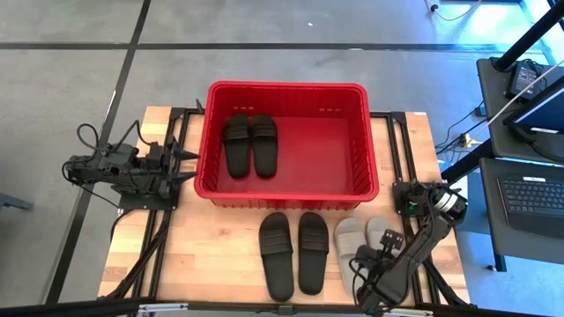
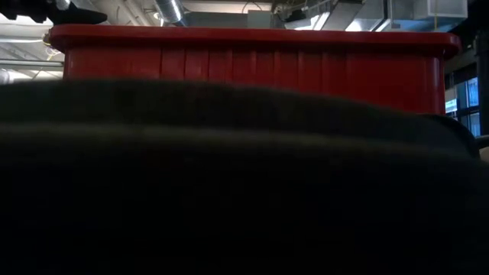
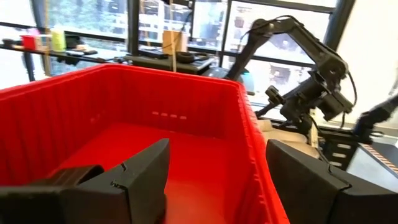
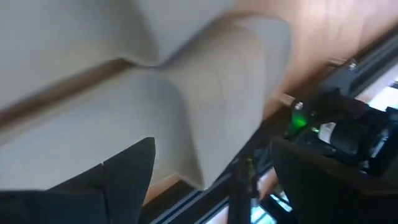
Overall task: Pick and place slides into bin
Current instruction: Put the white slide into the red bin
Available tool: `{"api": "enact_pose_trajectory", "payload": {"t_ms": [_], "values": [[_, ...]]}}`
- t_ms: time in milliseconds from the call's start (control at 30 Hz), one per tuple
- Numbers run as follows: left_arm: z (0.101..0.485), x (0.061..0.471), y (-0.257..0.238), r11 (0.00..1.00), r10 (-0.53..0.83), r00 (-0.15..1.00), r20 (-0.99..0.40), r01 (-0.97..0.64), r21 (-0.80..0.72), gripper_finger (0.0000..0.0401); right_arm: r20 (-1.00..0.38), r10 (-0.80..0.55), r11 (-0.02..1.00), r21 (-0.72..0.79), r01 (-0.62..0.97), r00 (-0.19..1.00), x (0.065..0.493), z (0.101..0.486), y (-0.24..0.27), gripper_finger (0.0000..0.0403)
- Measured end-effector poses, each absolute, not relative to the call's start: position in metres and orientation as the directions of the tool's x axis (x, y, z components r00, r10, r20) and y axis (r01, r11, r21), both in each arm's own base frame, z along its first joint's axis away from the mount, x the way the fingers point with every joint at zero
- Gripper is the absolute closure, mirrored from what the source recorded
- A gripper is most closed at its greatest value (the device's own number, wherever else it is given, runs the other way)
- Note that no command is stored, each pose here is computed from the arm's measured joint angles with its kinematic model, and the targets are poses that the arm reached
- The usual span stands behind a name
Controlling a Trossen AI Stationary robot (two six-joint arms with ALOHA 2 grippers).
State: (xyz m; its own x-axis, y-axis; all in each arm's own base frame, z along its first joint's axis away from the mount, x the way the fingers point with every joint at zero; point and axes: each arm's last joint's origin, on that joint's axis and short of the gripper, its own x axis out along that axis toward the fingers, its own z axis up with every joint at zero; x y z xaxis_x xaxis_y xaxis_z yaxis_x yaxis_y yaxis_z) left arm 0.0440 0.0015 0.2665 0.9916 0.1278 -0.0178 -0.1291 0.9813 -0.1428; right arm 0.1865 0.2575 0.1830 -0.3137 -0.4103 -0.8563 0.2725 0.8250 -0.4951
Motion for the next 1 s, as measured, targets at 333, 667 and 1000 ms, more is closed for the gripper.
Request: {"api": "enact_pose_trajectory", "payload": {"t_ms": [333,667,1000], "values": [[0.267,0.044,0.002,0.976,0.16,0.987,-0.017,-0.161,-0.149,0.0141,-0.795,-0.483,0.777,-0.583,0.239,-0.367,0.175,0.161,0.242,0.0128],[0.267,0.044,0.003,0.976,0.162,0.987,-0.018,-0.163,-0.142,0.0141,-0.796,-0.468,0.782,-0.575,0.241,-0.384,0.175,0.161,0.242,0.0291],[0.266,0.044,0.003,0.976,0.162,0.987,-0.018,-0.163,-0.141,0.0141,-0.848,-0.387,0.808,-0.501,0.31,-0.362,0.183,0.174,0.255,0.0386]]}}
